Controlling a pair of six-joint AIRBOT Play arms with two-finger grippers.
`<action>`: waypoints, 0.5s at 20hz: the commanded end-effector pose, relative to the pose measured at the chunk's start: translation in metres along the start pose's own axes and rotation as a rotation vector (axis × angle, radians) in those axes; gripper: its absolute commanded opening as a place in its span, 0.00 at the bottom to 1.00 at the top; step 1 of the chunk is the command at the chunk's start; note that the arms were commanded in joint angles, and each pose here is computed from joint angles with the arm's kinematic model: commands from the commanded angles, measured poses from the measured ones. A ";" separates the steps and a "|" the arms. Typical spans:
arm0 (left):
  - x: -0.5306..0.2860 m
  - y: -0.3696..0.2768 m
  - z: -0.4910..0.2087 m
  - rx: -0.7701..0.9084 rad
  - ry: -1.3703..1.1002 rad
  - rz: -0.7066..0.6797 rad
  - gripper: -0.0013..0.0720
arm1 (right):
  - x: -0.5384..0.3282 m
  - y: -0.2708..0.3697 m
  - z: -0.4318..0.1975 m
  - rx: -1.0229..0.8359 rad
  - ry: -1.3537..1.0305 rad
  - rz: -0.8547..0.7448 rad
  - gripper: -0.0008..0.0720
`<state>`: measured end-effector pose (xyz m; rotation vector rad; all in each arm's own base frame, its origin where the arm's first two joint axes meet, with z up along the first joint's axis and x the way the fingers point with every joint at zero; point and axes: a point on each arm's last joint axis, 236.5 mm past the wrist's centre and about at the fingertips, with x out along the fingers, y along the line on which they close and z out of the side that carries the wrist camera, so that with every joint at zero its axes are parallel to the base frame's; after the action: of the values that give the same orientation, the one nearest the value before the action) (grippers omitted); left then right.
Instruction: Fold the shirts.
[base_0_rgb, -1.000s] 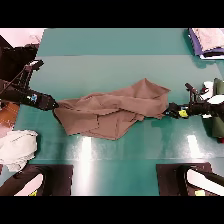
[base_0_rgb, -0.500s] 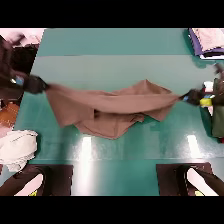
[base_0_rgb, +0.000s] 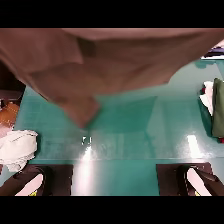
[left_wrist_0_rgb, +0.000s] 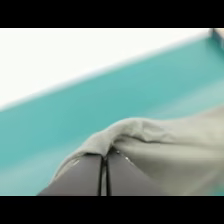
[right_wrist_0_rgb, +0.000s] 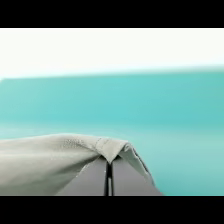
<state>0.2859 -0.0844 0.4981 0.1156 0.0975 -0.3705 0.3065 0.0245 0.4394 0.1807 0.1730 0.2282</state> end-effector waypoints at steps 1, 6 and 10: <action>-0.063 -0.017 0.059 0.013 -0.204 0.015 0.05 | -0.058 0.049 0.067 -0.128 -0.172 0.019 0.03; -0.133 -0.048 0.101 0.037 -0.422 -0.018 0.05 | -0.075 0.027 0.068 -0.107 -0.089 -0.127 0.03; -0.107 -0.037 0.084 0.022 -0.353 -0.007 0.05 | -0.048 -0.036 0.013 -0.021 0.135 -0.284 0.02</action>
<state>0.1713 -0.0930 0.5950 0.0783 -0.2656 -0.3998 0.2609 0.0081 0.4932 0.0879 0.1733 0.0761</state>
